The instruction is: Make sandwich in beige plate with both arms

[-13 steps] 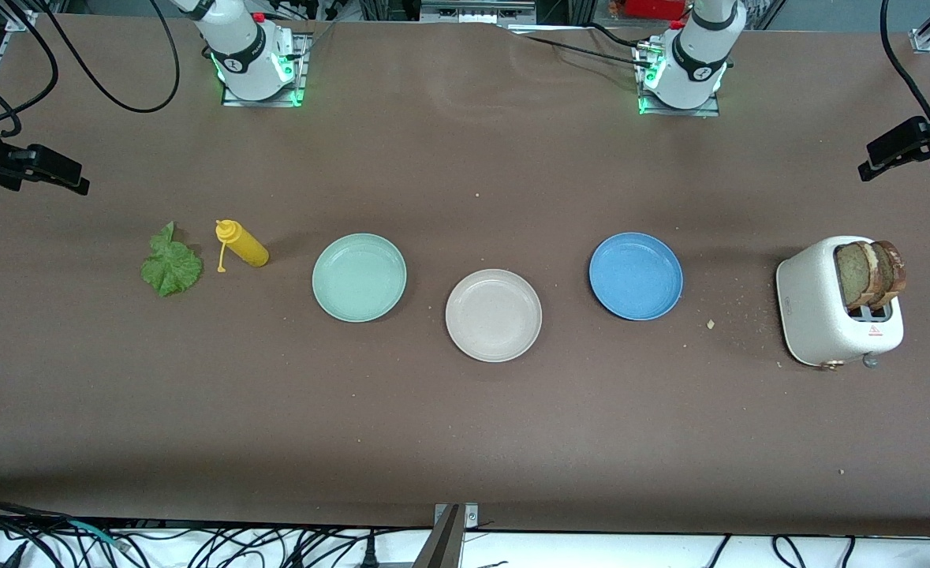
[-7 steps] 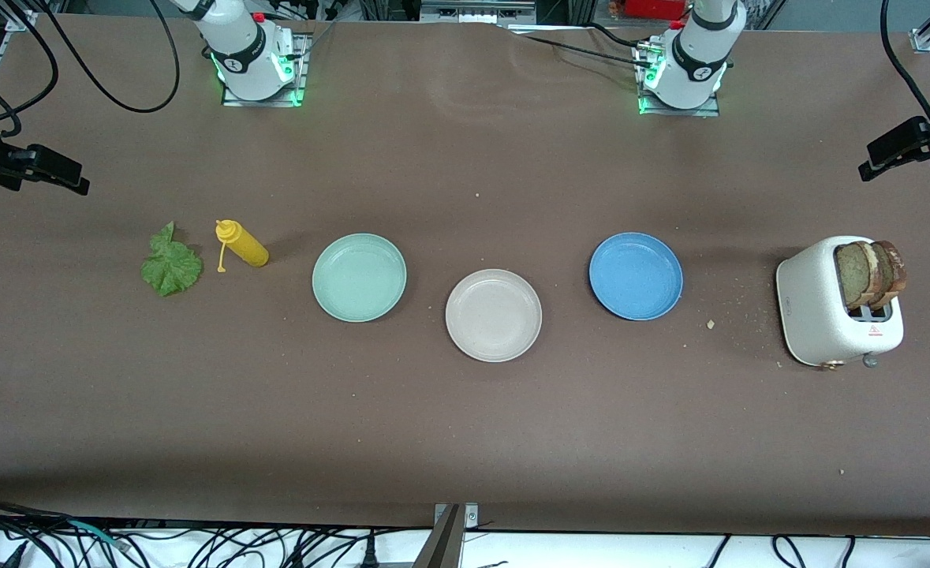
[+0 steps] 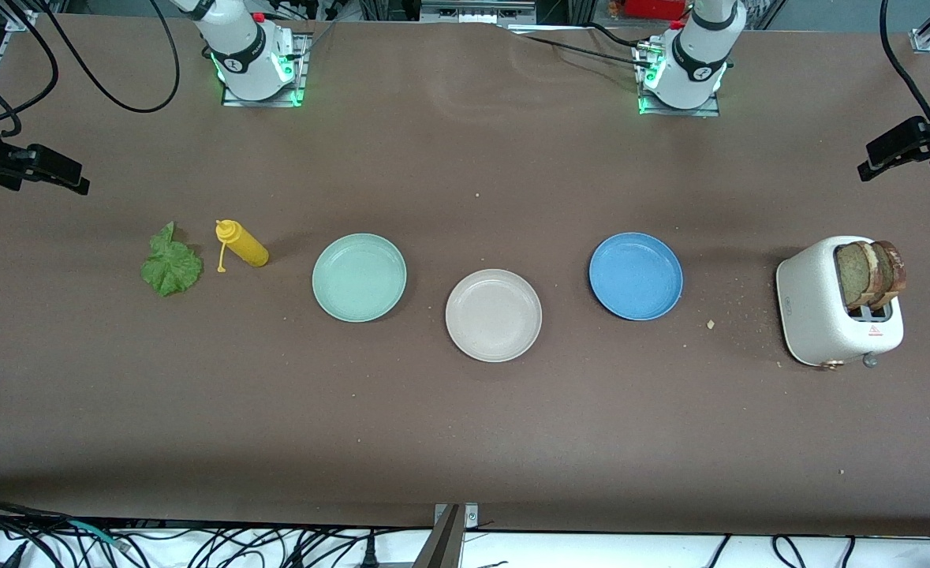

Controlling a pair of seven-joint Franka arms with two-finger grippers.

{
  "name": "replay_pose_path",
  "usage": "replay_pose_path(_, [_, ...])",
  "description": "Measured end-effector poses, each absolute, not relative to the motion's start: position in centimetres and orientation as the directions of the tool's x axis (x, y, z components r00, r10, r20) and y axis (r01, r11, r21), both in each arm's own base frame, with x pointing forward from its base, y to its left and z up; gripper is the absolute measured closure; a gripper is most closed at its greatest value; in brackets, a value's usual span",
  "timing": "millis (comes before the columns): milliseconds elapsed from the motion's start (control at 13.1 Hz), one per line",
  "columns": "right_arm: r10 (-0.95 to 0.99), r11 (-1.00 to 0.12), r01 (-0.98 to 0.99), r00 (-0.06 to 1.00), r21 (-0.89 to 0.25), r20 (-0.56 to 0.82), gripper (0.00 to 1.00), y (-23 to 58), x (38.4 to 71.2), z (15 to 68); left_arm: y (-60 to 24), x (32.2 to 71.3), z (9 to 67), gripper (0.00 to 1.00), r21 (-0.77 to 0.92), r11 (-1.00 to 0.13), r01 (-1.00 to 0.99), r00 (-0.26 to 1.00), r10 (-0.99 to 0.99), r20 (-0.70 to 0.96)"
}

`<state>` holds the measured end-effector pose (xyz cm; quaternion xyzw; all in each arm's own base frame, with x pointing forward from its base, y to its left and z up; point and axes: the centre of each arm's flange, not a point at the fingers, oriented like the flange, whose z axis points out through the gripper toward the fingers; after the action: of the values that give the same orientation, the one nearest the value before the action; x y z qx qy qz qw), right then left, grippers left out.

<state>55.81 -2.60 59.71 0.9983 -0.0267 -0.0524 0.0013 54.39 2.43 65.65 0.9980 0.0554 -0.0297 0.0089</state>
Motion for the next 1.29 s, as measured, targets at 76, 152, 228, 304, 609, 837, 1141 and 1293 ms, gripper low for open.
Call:
replay_pose_path(76, [-0.054,-0.999,-0.053,0.993,0.005,-0.105,0.00,-2.6,55.8,59.7,2.4,54.4,65.7,0.00,0.014,-0.994,0.111,0.992,0.110,-0.060])
replay_pose_path(152, [-0.054,-0.999,-0.054,0.993,0.005,-0.105,0.00,-2.6,55.8,59.7,2.4,54.4,65.7,0.00,0.014,-0.994,0.111,0.992,0.110,-0.060])
replay_pose_path(228, [-0.055,-0.999,-0.054,0.993,0.005,-0.105,0.00,-2.7,55.8,59.7,2.4,54.4,65.7,0.00,0.014,-0.994,0.111,0.992,0.110,-0.060])
replay_pose_path(304, [-0.056,-0.998,-0.055,0.993,0.005,-0.105,0.00,-2.7,55.8,59.7,2.4,54.4,65.7,0.00,0.014,-0.994,0.111,0.992,0.110,-0.060])
replay_pose_path(609, [-0.060,-0.998,-0.060,0.992,0.006,-0.110,0.00,-3.0,55.7,59.6,2.5,54.4,65.7,0.00,0.014,-0.994,0.112,0.992,0.111,-0.060])
replay_pose_path(837, [-0.062,-0.998,-0.062,0.991,0.006,-0.121,0.00,-3.1,55.6,59.4,2.5,54.4,65.7,0.00,0.014,-0.994,0.112,0.992,0.111,-0.060])
replay_pose_path(1141, [-0.063,-0.998,-0.063,0.988,0.007,-0.139,0.00,-3.1,55.7,58.7,2.4,54.4,65.7,0.00,0.014,-0.994,0.111,0.992,0.110,-0.060])
replay_pose_path(1293, [-0.064,-0.998,-0.063,0.987,0.007,-0.148,0.00,-3.1,55.8,58.3,2.4,54.4,65.7,0.00,0.014,-0.994,0.111,0.992,0.110,-0.060])
